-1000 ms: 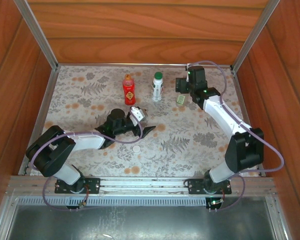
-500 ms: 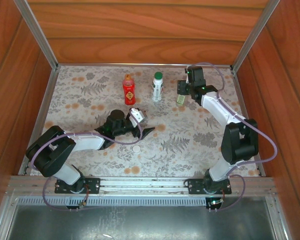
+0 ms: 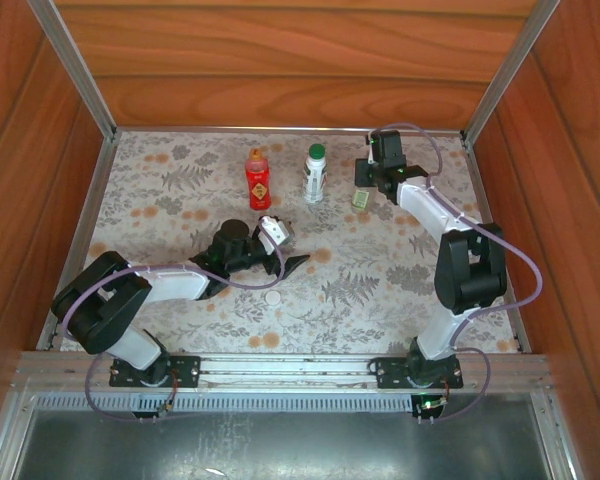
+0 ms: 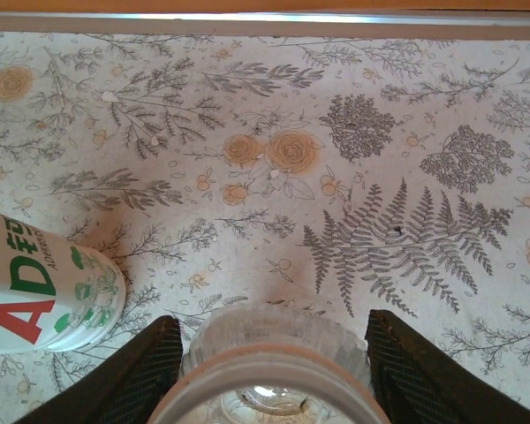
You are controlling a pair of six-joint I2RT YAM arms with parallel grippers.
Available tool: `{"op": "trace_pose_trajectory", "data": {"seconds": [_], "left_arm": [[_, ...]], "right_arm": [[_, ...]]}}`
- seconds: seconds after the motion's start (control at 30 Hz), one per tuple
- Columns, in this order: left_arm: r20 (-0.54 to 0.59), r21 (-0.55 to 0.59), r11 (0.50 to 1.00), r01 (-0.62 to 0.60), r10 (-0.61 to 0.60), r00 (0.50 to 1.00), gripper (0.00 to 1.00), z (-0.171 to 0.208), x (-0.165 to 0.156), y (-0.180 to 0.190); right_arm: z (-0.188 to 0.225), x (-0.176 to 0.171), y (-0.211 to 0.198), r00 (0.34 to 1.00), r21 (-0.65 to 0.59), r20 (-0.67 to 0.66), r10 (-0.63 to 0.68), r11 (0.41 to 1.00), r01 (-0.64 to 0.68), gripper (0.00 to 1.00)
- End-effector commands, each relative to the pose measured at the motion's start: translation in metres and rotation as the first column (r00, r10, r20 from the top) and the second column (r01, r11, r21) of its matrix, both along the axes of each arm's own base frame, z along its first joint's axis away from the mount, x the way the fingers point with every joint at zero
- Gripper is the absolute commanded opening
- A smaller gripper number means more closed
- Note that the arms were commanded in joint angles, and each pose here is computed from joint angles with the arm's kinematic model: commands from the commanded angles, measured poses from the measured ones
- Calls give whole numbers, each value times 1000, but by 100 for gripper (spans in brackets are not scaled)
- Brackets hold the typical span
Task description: Screw on the bottle caps
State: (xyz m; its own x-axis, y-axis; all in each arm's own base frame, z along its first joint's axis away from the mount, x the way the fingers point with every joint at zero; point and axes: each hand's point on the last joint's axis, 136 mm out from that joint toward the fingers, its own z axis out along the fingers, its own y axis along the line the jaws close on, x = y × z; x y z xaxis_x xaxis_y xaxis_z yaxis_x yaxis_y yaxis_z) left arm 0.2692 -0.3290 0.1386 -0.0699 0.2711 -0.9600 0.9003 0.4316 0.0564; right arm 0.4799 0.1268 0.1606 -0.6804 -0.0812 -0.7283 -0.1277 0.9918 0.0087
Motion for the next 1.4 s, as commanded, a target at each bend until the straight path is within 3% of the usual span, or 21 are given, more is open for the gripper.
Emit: {"op": "trace_pose_trajectory", "data": {"seconds": [0.0, 0.23, 0.5, 0.77, 1.17, 1.27, 1.37], "left_arm": [[22, -8, 1000, 28, -28, 999, 100, 4, -4, -4], [47, -12, 1000, 14, -13, 999, 100, 7, -1, -3], [121, -92, 996, 1, 10, 993, 100, 31, 18, -15], [129, -135, 991, 15, 3, 992, 100, 38, 30, -30], [104, -126, 991, 36, -23, 994, 100, 24, 30, -36], [122, -89, 993, 84, -73, 990, 100, 11, 25, -38], [181, -11, 975, 222, -217, 959, 100, -7, 8, -41]], "right_arm": [[15, -6, 4, 999, 29, 21, 44, 999, -44, 49], [38, -41, 30, 983, 71, 34, 180, 981, -182, 48], [40, -110, 82, 940, 35, -3, 341, 939, -341, 48], [42, -168, 116, 880, 103, -45, 473, 878, -467, 48], [-4, -147, 118, 913, 59, -91, 399, 917, -395, 45], [-4, -146, 111, 926, 50, -90, 366, 931, -362, 48], [-5, -147, 97, 942, 54, -91, 325, 946, -321, 56]]}}
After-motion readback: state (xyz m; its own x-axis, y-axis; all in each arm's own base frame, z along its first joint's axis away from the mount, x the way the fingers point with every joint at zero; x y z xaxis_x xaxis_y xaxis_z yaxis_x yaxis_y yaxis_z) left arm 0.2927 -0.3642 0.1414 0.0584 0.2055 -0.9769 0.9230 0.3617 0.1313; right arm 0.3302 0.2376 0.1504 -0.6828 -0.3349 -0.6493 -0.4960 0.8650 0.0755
